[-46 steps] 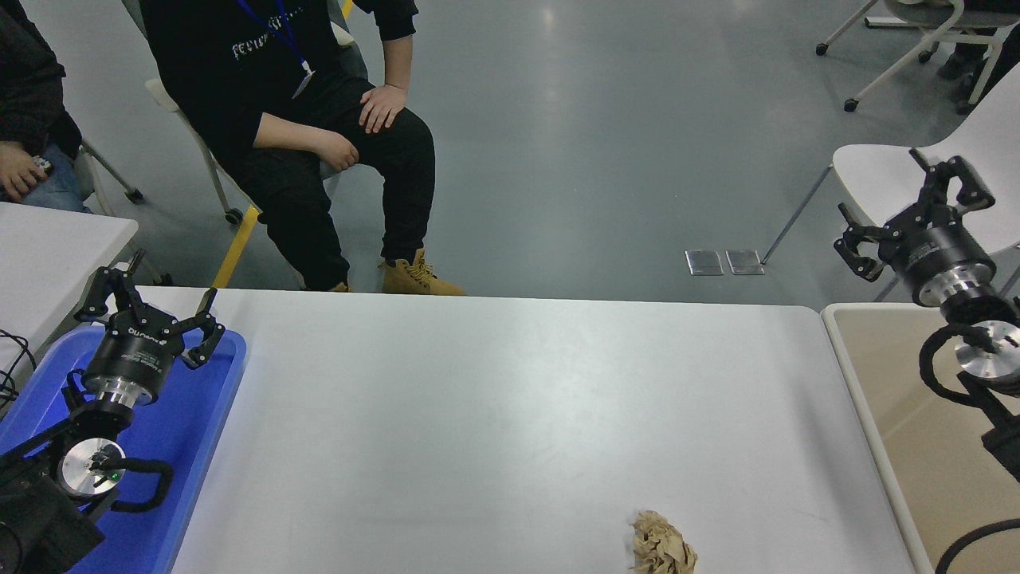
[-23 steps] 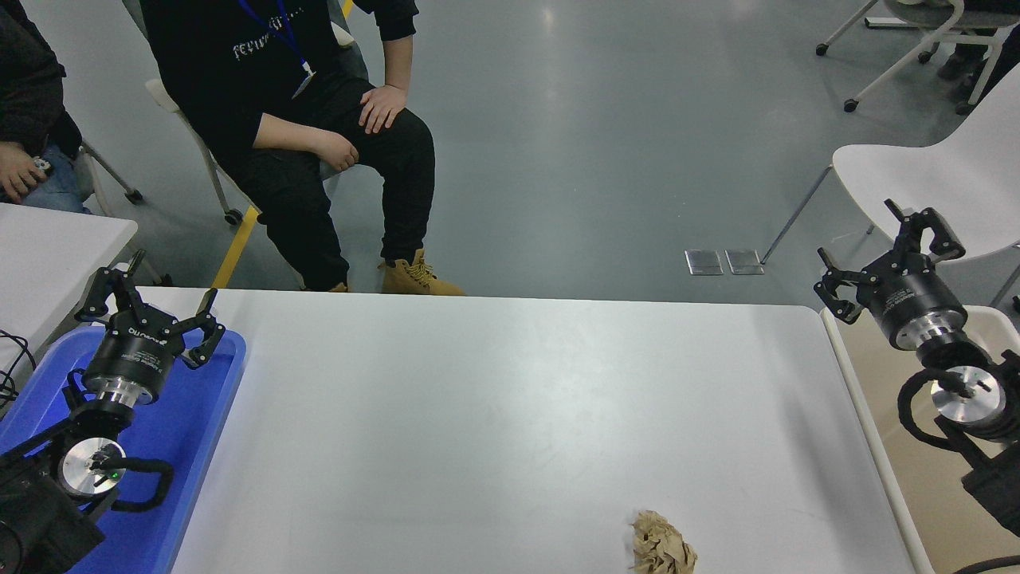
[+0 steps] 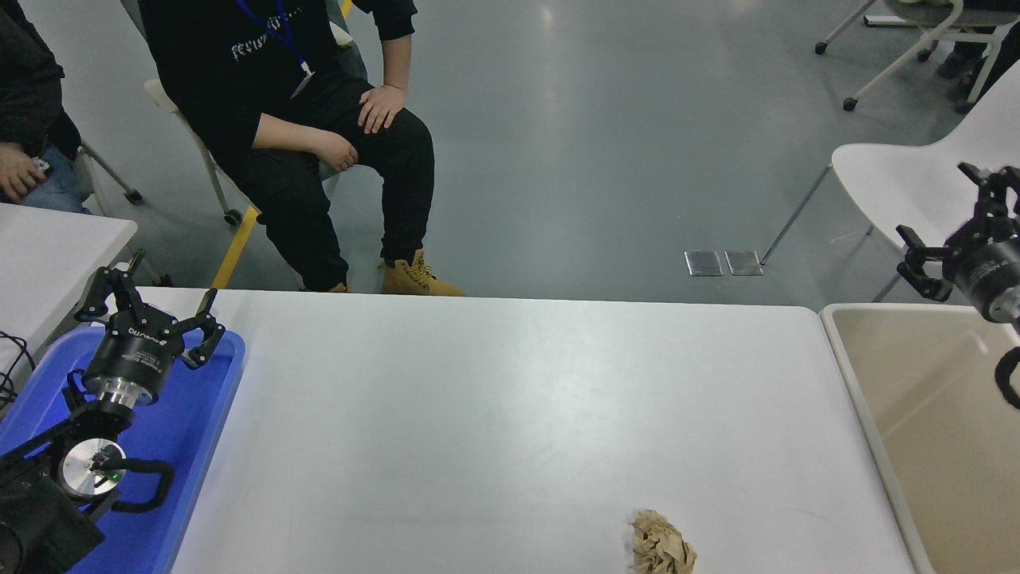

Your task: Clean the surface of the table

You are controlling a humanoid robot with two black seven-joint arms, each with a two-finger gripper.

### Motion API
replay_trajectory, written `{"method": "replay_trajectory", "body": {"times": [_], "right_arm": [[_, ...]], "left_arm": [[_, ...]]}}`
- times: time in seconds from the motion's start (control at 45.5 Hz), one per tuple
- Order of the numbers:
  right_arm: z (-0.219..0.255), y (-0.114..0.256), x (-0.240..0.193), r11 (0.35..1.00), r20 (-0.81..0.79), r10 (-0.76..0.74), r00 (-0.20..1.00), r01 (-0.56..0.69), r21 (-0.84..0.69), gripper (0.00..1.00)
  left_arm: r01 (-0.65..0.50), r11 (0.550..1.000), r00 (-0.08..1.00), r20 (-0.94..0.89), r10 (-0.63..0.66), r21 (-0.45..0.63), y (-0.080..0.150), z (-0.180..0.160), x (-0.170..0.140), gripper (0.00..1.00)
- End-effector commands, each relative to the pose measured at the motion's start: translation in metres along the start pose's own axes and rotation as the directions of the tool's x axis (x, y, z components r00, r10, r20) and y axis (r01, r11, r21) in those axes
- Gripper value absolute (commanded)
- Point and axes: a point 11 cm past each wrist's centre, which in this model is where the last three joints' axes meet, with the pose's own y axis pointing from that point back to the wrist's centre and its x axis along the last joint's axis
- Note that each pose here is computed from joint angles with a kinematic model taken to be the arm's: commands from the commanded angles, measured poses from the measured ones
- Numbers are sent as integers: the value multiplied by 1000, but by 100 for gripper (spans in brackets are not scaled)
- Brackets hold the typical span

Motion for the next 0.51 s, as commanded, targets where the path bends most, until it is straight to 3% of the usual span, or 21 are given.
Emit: {"method": "replay_trajectory", "body": {"times": [0.0,0.176,0.484], "right_arm": [[-28,8,10,986,-317,-122,940,79,-147,98],[-26,7,-6,925,-564,-339,753,158,-345,98],[-22,9,-50,803,-727,-596,341,254,-539,98]], "left_arm": [[0,1000,1000,-1,0,0,0,0,0,100],[0,1000,1000,1,0,-1,0,1,0,100],[0,1000,1000,0,0,1,0,0,0,100]]}}
